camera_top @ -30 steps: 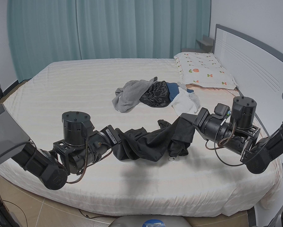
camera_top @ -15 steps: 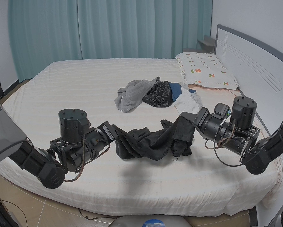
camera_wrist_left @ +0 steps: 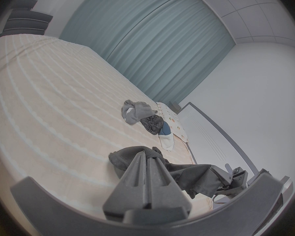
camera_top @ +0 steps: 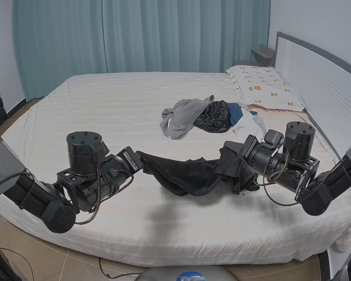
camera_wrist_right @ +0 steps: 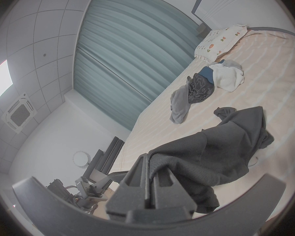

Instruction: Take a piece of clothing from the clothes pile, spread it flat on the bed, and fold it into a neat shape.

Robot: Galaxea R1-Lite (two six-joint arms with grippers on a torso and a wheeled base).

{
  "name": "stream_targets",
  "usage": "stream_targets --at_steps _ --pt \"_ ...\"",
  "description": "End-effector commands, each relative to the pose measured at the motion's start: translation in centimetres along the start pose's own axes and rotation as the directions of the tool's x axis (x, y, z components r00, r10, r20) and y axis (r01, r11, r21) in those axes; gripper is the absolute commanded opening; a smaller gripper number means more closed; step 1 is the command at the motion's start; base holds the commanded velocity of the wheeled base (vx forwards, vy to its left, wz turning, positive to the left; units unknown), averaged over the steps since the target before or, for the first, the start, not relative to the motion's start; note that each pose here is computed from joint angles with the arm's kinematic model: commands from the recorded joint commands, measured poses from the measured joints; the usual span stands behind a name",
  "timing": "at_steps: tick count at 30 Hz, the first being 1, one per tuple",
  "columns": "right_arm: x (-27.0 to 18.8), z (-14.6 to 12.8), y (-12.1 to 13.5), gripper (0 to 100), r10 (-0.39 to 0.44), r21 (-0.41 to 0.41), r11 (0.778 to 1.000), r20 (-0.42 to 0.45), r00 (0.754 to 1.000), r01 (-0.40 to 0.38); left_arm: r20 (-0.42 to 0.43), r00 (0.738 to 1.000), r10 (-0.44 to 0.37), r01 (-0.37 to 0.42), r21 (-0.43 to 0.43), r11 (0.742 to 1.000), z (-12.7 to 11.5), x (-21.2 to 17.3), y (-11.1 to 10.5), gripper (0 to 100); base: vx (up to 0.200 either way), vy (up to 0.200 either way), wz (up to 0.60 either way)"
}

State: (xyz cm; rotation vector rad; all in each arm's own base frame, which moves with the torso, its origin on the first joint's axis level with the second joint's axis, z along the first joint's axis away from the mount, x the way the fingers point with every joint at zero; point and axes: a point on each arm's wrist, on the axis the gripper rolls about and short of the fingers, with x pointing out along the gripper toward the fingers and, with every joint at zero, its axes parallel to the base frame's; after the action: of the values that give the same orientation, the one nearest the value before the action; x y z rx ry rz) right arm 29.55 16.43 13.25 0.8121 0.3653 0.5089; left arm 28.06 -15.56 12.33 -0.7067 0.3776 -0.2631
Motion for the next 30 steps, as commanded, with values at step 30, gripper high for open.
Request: stream_targets --at_steps 30 --pt "1.5 0.4 0.0 0 -0.086 -0.070 0.993 0.166 0.982 0.098 0.028 1.000 -0.004 0.004 -0.006 1.000 0.8 -0.3 -0.1 0 0.000 0.200 0.00"
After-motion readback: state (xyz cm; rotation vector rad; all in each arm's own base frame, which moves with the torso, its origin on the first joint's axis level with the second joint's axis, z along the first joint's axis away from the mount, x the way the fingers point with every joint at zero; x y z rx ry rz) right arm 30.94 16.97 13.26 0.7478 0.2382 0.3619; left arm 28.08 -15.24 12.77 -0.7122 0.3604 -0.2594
